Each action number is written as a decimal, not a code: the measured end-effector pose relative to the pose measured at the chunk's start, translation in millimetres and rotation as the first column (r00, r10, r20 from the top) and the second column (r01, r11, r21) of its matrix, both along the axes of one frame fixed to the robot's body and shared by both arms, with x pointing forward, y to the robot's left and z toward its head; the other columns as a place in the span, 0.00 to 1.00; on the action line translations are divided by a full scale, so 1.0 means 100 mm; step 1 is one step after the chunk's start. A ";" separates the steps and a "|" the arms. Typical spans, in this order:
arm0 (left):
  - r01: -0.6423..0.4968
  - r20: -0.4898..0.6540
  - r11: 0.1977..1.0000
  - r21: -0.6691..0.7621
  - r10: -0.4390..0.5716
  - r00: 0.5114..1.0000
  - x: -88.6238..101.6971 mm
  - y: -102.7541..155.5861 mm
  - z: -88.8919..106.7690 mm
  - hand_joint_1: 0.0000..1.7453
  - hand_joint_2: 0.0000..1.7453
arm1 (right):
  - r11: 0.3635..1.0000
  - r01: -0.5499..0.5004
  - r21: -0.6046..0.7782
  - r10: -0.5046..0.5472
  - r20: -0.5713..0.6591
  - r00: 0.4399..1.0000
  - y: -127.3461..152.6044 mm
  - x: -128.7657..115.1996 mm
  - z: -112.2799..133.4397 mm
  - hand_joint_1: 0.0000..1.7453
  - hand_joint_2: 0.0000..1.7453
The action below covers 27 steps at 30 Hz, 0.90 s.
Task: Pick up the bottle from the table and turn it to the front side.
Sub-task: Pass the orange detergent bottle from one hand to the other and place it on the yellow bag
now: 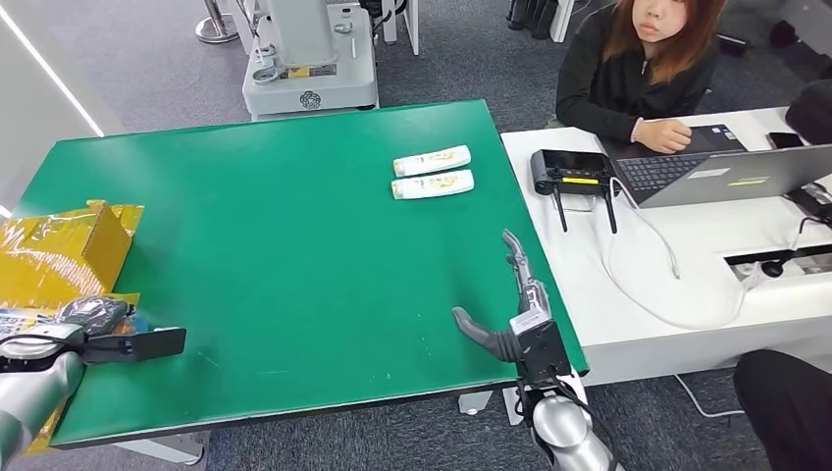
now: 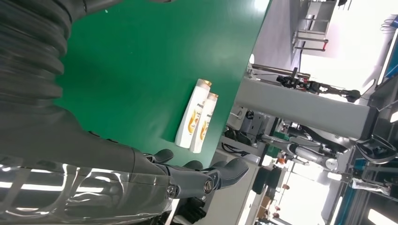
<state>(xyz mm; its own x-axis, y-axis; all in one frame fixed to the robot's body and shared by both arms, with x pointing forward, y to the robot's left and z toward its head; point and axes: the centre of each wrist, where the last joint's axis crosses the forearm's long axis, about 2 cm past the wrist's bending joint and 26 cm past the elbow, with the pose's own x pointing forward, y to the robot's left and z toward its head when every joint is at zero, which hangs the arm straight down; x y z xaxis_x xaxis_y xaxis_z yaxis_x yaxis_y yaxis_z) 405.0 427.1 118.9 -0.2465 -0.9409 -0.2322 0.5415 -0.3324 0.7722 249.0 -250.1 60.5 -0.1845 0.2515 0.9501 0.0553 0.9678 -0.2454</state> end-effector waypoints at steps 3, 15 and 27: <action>0.053 0.013 0.998 -0.040 -0.053 0.999 0.01 -0.08 -0.02 1.00 1.00 | 1.000 -0.001 -0.002 0.001 0.000 1.000 -0.01 0.00 0.00 0.00 1.00; 0.166 0.026 0.977 -0.136 -0.164 0.986 0.11 -0.60 -0.05 1.00 1.00 | 1.000 0.002 -0.012 -0.002 -0.006 1.000 -0.02 -0.05 -0.02 0.00 1.00; 0.174 0.041 0.973 -0.151 -0.170 0.985 0.20 -1.01 0.01 0.00 1.00 | 0.999 -0.007 -0.034 0.006 -0.013 1.000 -0.01 -0.12 -0.04 0.00 1.00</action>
